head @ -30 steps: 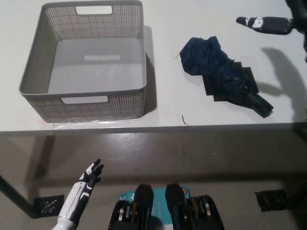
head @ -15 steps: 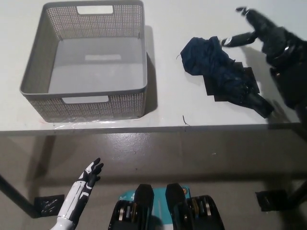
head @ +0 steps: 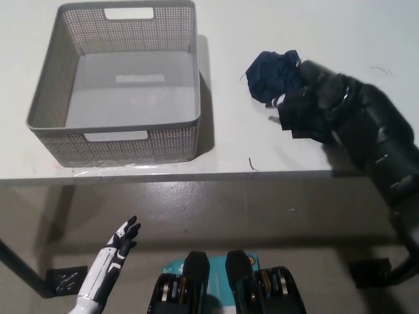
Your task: Use the right hand to pick up a umbrella on the right side and place it into a container on the lft side
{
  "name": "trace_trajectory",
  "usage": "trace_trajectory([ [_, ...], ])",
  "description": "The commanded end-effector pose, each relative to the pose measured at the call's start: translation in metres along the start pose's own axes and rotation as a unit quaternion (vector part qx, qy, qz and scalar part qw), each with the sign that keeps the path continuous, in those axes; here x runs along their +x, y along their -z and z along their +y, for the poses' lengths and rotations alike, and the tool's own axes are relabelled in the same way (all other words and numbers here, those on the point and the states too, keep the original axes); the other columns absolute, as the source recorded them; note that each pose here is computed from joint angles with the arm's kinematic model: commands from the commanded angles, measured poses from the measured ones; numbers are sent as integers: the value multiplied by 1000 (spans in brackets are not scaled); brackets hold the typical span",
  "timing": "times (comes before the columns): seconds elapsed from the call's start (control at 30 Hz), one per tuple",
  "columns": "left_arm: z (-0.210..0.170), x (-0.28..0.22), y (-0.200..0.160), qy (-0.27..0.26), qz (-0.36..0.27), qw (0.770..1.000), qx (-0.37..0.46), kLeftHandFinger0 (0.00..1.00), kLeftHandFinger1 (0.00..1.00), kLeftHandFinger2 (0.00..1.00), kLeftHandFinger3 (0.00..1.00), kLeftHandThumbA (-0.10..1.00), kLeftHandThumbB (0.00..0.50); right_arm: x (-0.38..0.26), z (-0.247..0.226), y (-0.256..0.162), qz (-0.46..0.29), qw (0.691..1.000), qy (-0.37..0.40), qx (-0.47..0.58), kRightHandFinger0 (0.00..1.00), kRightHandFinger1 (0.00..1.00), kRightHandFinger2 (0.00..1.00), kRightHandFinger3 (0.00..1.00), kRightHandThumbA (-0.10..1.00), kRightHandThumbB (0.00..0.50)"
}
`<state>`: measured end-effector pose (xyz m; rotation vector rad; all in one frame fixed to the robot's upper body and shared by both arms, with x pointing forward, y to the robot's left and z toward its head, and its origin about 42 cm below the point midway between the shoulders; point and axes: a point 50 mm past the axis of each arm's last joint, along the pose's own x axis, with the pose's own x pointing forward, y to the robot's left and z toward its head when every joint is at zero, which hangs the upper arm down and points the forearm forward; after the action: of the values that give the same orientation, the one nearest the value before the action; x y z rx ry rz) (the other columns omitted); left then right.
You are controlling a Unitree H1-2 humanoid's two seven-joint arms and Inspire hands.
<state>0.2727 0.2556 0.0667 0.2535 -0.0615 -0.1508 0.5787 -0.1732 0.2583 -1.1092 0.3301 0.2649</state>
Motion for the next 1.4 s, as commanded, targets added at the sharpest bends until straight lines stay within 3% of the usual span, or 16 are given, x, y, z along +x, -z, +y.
trace_trajectory([
  [0.0, 10, -3, -8, 4, -32, 999, 7, 1000, 1000, 1000, 1000, 1000, 266, 3, 16, 8, 41, 997, -31, -54, 1000, 1000, 1000, 1000, 1000, 500],
  [0.3, 12, 4, -13, 7, -47, 999, 6, 1000, 1000, 1000, 1000, 1000, 294, 3, 64, 62, 162, 951, -103, -242, 1000, 1000, 1000, 1000, 851, 464],
  [0.37, 14, 3, -13, 9, -50, 999, 4, 1000, 1000, 1000, 1000, 1000, 302, 3, 67, 69, 167, 962, -27, -217, 643, 808, 1000, 1000, 367, 448],
  [0.4, 14, 4, -14, 10, -51, 999, 4, 1000, 1000, 1000, 1000, 1000, 302, 3, 66, 71, 162, 962, -11, -221, 556, 701, 917, 1000, 219, 331],
  [0.43, 14, 4, -14, 11, -52, 999, 3, 1000, 1000, 1000, 1000, 1000, 300, 3, 66, 74, 153, 960, 10, -233, 296, 434, 656, 1000, -8, 274],
  [0.5, 16, 5, -15, 10, -53, 999, 1, 1000, 1000, 1000, 1000, 1000, 297, 3, 64, 80, 125, 960, 70, -241, 47, 189, 399, 985, -99, 253],
  [0.57, 17, 7, -15, 9, -56, 998, 0, 1000, 1000, 1000, 1000, 1000, 289, 2, 60, 87, 87, 967, 125, -202, 123, 251, 429, 750, -100, 271],
  [0.63, 17, 7, -14, 9, -55, 998, -1, 1000, 1000, 1000, 1000, 1000, 284, 2, 46, 84, 53, 976, 158, -136, 323, 441, 611, 764, -100, 233],
  [0.73, 16, 5, -13, 8, -52, 999, 2, 1000, 1000, 1000, 1000, 1000, 290, 1, 27, 67, 17, 975, 194, -105, 383, 497, 616, 656, -100, 252],
  [0.8, 15, 5, -12, 8, -50, 999, -2, 1000, 1000, 1000, 1000, 1000, 284, 0, 7, 46, -24, 966, 238, -95, 328, 445, 543, 556, -100, 245],
  [0.9, 16, 4, -11, 6, -48, 999, -3, 1000, 1000, 1000, 1000, 1000, 280, -7, -27, 0, -91, 952, 286, -60, 1, 12, 180, 302, -100, 221],
  [1.07, 13, 2, -9, 6, -46, 999, -2, 1000, 1000, 1000, 1000, 1000, 262, -30, -75, -79, -195, 919, 341, -38, 0, 41, 512, 339, -100, 202],
  [1.23, 12, 1, -10, 9, -45, 999, 0, 1000, 1000, 1000, 1000, 1000, 256, -68, -100, -156, -294, 877, 379, -27, 0, 222, 834, 767, -100, 217],
  [1.3, 12, 2, -9, 9, -46, 999, 3, 1000, 1000, 1000, 1000, 1000, 248, -89, -106, -190, -321, 870, 373, -29, 34, 200, 626, 776, -100, 289],
  [1.33, 12, 2, -10, 10, -46, 999, 3, 1000, 1000, 1000, 1000, 1000, 240, -94, -107, -197, -326, 867, 375, -31, 22, 146, 472, 582, -100, 354],
  [1.37, 12, 3, -10, 11, -46, 999, 5, 1000, 1000, 1000, 1000, 1000, 236, -107, -106, -220, -348, 854, 386, -35, 1, 6, 309, 364, -100, 295],
])
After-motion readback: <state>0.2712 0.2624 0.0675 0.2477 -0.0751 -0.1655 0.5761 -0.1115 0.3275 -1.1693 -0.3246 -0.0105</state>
